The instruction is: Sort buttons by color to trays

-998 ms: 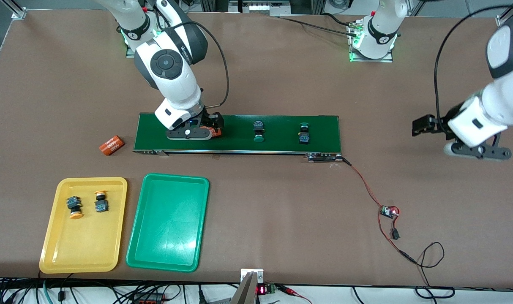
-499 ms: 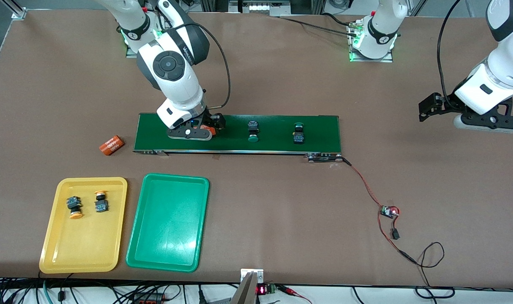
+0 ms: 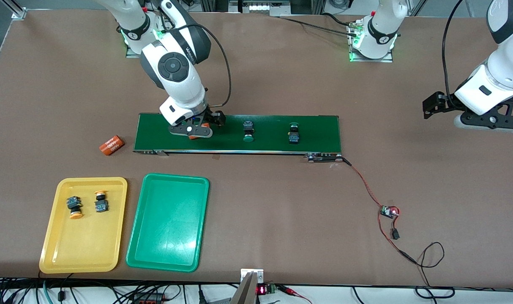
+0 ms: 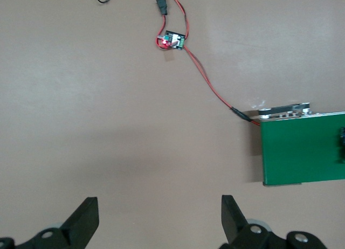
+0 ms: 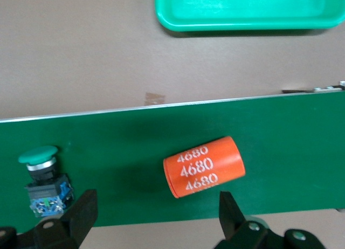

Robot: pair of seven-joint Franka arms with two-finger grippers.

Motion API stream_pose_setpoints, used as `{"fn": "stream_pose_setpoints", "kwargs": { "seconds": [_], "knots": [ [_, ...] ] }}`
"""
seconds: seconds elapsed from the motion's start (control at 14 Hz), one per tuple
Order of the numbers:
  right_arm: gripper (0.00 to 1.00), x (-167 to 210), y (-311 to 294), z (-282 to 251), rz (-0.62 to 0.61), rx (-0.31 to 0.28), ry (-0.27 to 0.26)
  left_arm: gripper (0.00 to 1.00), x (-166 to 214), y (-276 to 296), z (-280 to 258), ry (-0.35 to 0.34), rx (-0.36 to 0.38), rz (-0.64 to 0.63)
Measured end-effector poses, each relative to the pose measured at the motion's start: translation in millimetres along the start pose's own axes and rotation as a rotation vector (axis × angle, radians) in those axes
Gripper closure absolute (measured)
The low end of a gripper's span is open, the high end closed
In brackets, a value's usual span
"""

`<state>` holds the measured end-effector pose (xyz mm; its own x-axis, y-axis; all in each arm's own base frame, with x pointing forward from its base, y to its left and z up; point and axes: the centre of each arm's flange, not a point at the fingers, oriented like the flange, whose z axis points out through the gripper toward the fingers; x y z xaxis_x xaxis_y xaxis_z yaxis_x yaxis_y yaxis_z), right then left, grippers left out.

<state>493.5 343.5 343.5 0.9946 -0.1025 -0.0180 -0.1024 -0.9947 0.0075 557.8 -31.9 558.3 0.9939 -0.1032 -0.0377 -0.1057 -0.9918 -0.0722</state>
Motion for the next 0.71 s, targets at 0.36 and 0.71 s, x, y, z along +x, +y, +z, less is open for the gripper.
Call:
{"fn": "stream_pose_setpoints", "kwargs": {
  "seconds": [0.36,0.71],
  "knots": [
    [0.00,-7,6,-3,-0.003,0.030,0.046,0.00,0,-1,-1,0.005,0.001,0.001],
    [0.00,-7,5,-2,-0.004,0.038,0.054,0.00,-2,10,-3,0.038,0.003,0.020]
  ]
}}
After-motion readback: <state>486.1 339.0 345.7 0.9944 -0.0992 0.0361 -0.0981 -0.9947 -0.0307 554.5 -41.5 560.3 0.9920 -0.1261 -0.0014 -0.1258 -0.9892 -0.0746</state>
